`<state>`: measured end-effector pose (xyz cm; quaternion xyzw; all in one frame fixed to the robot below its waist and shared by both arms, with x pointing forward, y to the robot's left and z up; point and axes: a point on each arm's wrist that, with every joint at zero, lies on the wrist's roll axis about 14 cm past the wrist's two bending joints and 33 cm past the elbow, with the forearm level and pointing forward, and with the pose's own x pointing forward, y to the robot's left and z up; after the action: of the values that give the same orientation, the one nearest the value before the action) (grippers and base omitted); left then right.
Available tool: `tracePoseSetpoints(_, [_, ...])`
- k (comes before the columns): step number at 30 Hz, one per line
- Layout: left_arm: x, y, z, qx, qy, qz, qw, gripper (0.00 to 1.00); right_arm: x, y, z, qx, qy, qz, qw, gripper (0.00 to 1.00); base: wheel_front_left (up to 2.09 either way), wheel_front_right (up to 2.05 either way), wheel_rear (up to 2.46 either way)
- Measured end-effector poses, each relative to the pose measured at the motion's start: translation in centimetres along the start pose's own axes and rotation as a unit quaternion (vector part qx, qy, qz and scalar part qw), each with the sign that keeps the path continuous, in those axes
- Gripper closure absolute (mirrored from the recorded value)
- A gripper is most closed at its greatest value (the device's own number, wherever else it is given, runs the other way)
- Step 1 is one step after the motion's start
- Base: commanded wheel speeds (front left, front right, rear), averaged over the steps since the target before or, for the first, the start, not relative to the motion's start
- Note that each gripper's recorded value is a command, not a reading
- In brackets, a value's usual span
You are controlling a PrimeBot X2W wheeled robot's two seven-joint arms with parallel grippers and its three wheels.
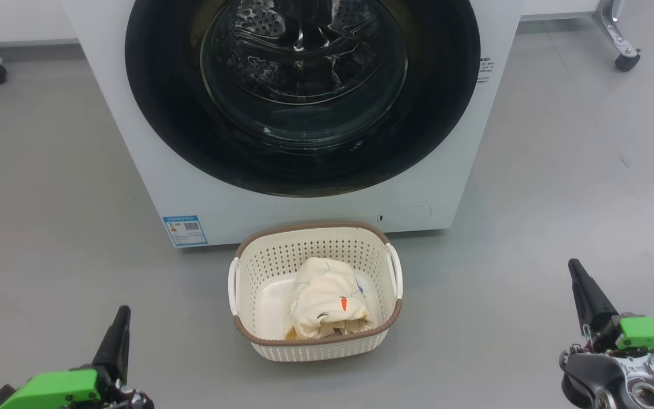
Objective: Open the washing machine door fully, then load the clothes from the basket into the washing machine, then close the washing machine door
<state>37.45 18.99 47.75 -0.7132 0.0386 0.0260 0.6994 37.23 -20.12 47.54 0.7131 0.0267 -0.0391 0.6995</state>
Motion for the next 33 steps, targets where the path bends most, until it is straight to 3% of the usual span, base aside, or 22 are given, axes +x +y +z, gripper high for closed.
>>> tracePoseSetpoints(33, [0.00, 0.00, -0.01, 0.000, 0.000, 0.000, 1.000, 1.00, 0.00, 0.00, 0.00, 0.000, 0.000, 0.000, 1.000, 1.00, 0.00, 0.00, 0.00])
